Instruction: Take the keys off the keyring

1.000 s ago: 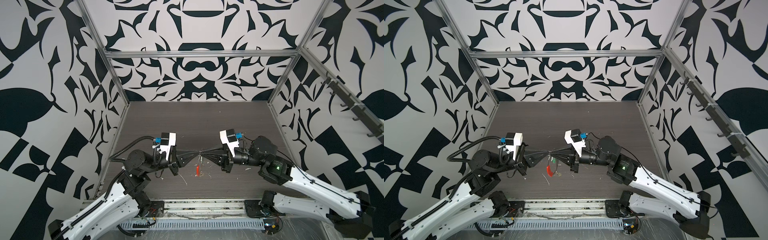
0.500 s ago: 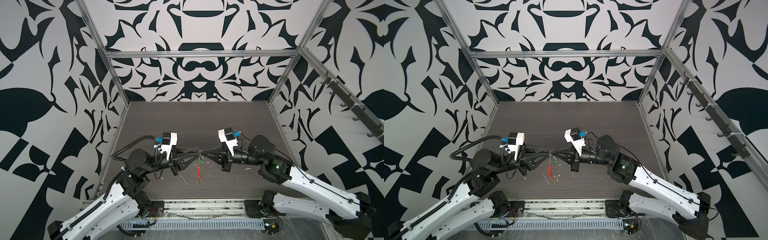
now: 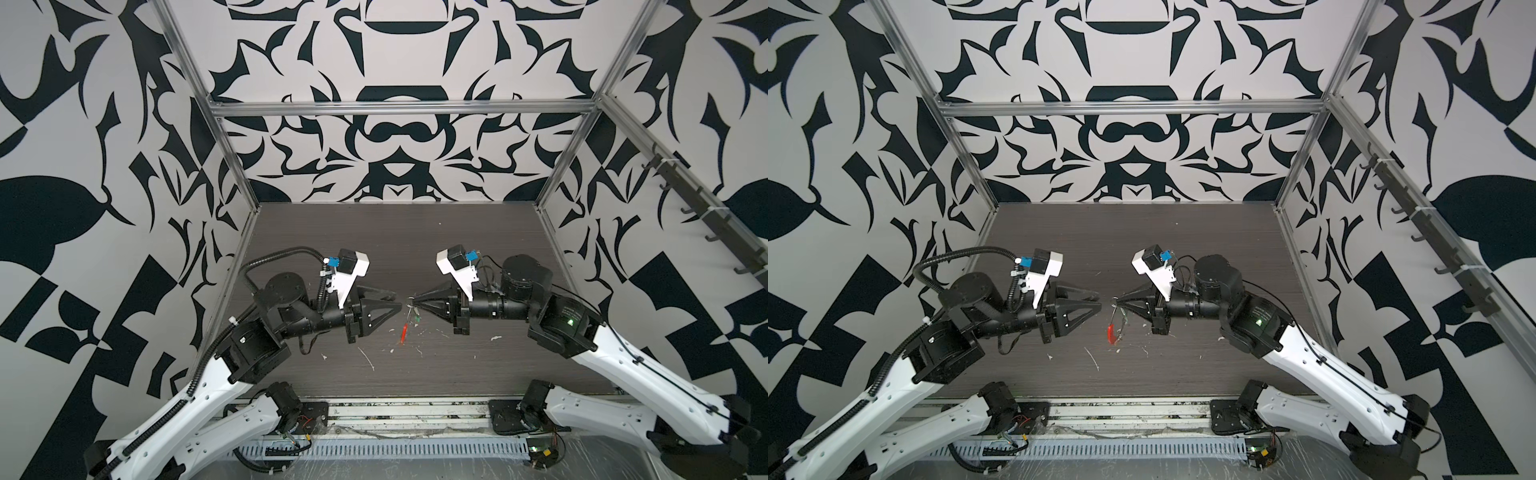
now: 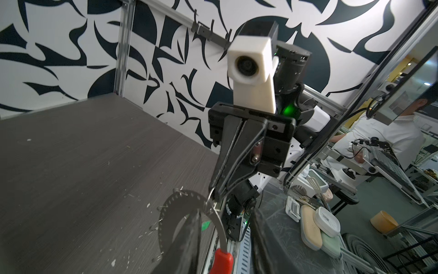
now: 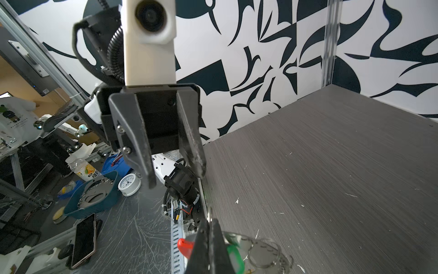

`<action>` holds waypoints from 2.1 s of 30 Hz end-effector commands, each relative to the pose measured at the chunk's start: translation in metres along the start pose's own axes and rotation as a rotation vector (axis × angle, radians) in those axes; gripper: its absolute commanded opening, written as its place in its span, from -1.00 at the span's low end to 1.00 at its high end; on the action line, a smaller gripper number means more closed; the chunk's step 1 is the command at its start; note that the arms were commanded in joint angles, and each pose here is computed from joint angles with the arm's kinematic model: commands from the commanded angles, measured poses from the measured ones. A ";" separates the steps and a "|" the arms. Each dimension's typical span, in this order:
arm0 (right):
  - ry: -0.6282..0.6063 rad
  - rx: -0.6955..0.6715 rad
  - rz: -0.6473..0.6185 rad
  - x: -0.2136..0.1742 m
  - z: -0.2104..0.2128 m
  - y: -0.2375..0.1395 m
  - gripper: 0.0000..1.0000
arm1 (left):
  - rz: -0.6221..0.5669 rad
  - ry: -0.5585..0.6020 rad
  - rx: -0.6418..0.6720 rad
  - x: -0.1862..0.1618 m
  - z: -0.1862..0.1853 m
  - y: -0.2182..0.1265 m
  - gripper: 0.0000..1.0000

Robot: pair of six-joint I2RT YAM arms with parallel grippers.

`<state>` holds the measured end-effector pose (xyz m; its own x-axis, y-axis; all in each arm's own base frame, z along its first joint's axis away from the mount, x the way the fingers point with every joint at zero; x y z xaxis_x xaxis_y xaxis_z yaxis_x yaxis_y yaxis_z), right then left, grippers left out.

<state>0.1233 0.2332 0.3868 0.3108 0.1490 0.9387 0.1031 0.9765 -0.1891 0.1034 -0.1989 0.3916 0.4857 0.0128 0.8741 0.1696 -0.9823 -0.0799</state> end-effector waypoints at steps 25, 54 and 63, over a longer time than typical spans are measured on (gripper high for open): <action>-0.008 0.045 0.040 0.018 0.005 0.002 -1.00 | 0.219 -0.008 0.004 -0.006 0.005 0.018 -0.72; -0.112 -0.027 -0.216 0.013 0.004 -0.015 -0.16 | -0.108 0.122 -0.034 0.002 -0.002 -0.004 -1.00; -0.110 0.089 -0.275 0.009 0.010 -0.007 -0.06 | -0.194 0.155 -0.066 0.007 -0.008 -0.010 -1.00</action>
<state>0.1252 0.2305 0.3714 0.2479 -0.0002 0.9688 0.1374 0.9899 -0.0350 0.0996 -0.1924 0.3913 0.3509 0.1133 0.9295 0.1862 -0.9813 0.0493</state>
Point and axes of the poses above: each gripper's point midway between its finger pads, its own y axis out along the fingers, its own z axis along the line the jaws close on, x = y × z, the point moved 7 cm from there along -y, back along the fingers, and after that the axes turned 4 degrees about -y, right-handed, at the moved point
